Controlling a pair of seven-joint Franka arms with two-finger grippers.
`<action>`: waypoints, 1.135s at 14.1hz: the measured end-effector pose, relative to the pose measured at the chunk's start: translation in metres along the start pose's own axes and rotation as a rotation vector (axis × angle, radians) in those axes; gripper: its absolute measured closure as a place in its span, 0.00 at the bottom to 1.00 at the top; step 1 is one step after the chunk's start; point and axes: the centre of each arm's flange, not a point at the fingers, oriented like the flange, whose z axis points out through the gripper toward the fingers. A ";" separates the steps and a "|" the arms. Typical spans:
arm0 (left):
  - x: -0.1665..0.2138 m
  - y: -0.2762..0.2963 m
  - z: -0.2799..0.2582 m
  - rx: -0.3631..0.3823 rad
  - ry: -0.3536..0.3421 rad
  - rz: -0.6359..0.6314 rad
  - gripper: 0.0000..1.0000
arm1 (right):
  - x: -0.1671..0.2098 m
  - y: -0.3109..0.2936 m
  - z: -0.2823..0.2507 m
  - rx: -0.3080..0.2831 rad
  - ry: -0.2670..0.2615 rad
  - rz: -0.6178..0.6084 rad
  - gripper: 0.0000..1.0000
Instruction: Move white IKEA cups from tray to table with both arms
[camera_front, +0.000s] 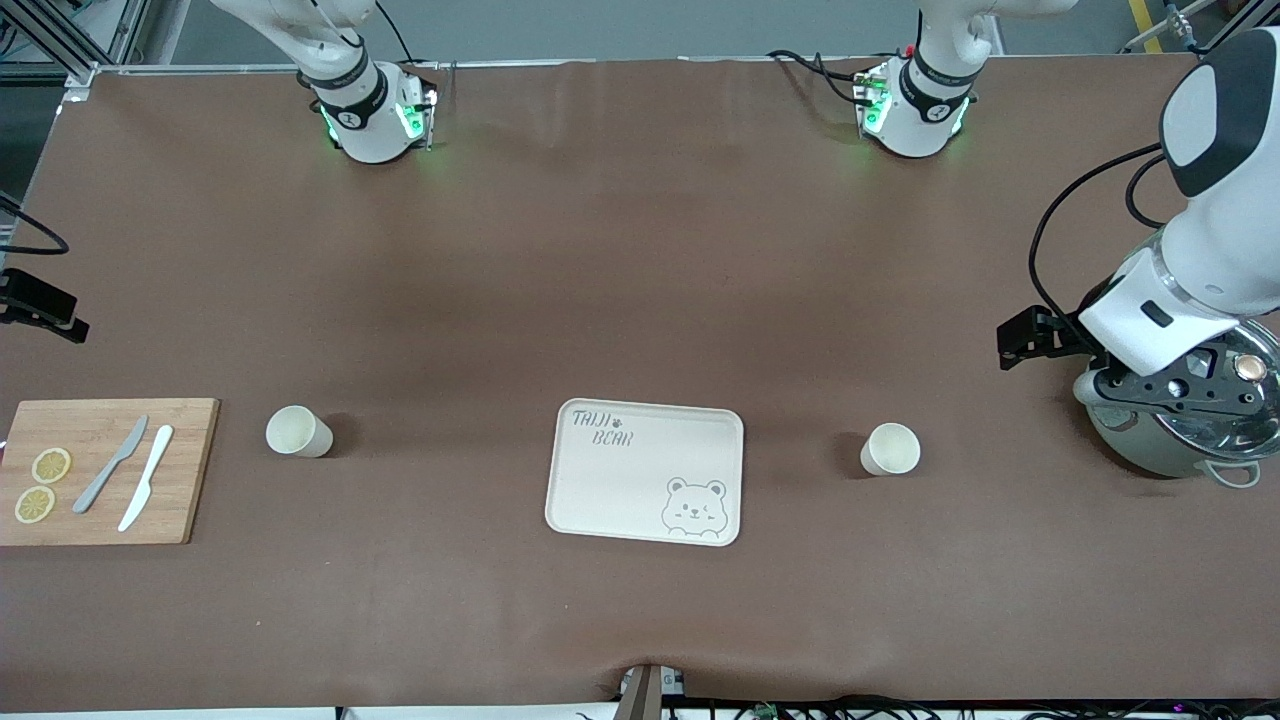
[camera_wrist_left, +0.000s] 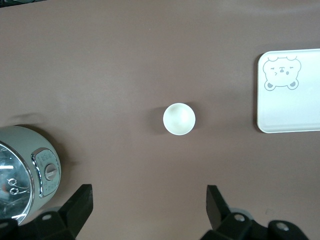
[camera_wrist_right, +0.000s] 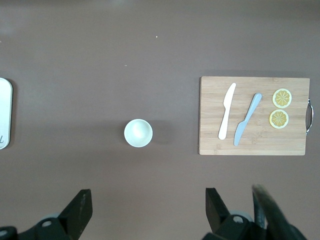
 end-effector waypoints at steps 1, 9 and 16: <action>0.000 0.000 0.000 0.000 0.000 0.000 0.00 | 0.000 0.000 0.000 0.000 0.000 0.001 0.00; 0.003 0.000 0.003 0.000 0.008 0.000 0.00 | 0.000 0.001 0.000 -0.001 -0.003 0.002 0.00; 0.004 0.000 0.006 0.000 0.007 0.000 0.00 | 0.000 0.001 0.002 0.000 -0.008 0.002 0.00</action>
